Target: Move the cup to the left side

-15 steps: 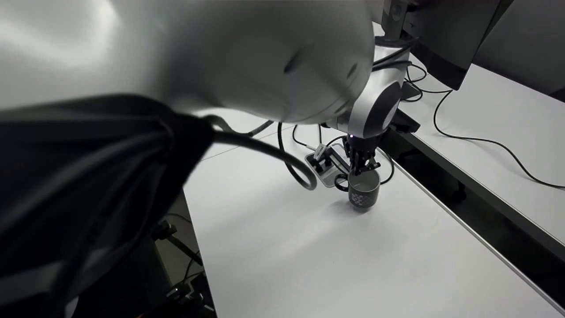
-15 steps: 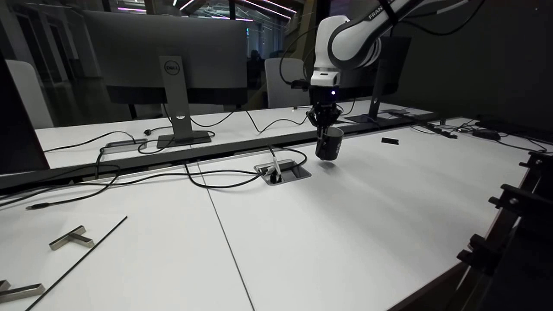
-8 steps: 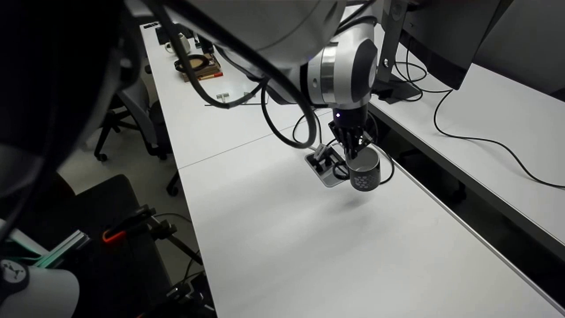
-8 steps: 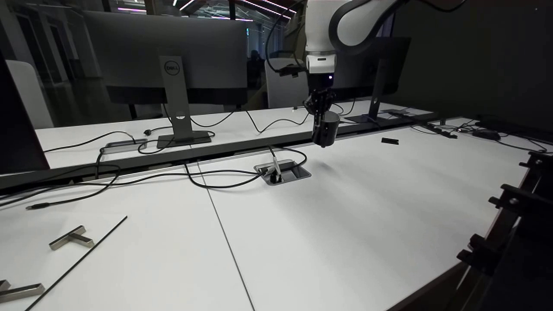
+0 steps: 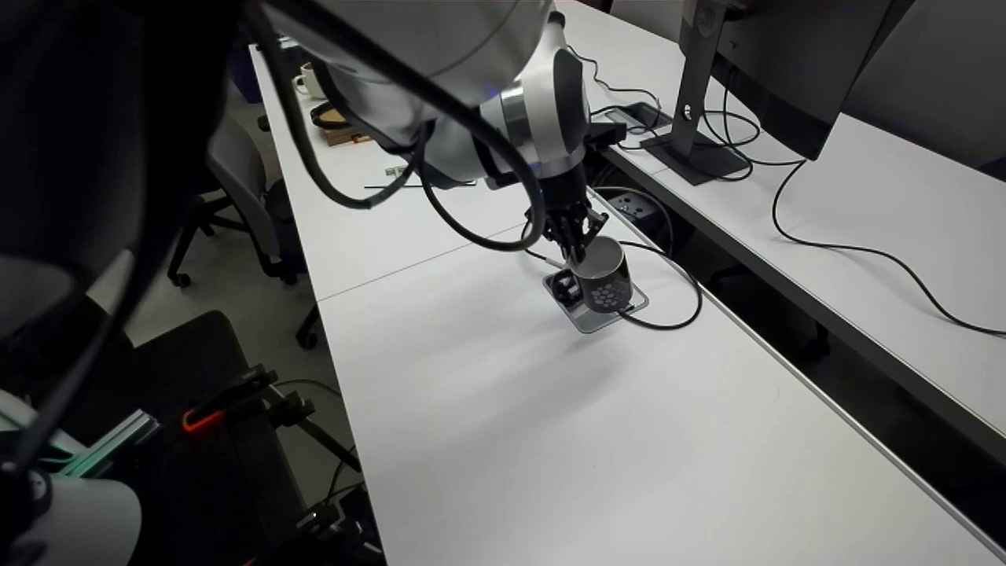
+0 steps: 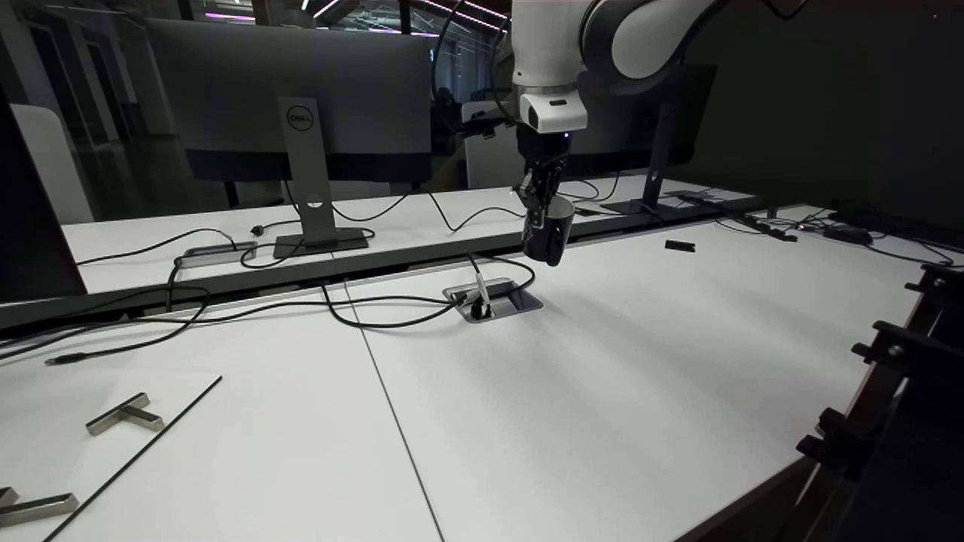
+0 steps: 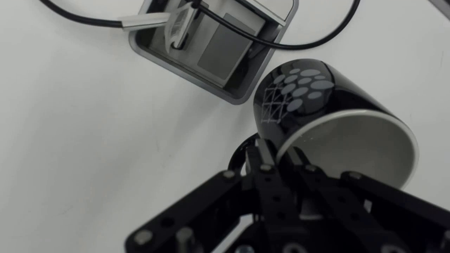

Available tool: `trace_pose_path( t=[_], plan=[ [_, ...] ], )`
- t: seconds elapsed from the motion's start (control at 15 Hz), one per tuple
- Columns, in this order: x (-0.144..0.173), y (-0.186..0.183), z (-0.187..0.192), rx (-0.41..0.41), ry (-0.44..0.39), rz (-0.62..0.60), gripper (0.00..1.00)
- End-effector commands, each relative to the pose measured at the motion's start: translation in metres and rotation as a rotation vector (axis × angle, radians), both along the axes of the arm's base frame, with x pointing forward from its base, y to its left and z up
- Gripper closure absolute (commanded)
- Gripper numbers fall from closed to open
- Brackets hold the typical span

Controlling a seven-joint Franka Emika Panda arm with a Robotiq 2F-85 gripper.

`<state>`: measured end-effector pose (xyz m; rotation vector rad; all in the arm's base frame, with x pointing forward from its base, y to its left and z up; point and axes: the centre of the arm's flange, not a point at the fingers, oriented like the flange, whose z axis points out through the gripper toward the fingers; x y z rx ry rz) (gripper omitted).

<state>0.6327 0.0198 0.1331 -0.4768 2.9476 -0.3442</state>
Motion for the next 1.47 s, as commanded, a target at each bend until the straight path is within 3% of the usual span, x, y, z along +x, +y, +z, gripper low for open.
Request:
trace_pose_path(
  t=[0.0, 0.13, 0.2, 0.53, 0.6, 1.07, 1.4],
  plan=[
    [0.0, -0.001, 0.013, -0.015, -0.005, 0.094, 0.98],
    [-0.007, 0.0, 0.013, -0.016, -0.006, 0.095, 0.98],
    [-0.017, 0.017, -0.004, -0.009, 0.001, 0.073, 0.91],
    [-0.02, 0.013, -0.004, -0.008, 0.001, 0.072, 0.91],
    [-0.02, 0.013, -0.004, -0.008, 0.001, 0.072, 0.98],
    [-0.025, 0.088, -0.011, 0.004, 0.017, 0.295, 0.98],
    [-0.067, 0.141, -0.023, 0.007, 0.11, 0.452, 0.98]
  ],
)
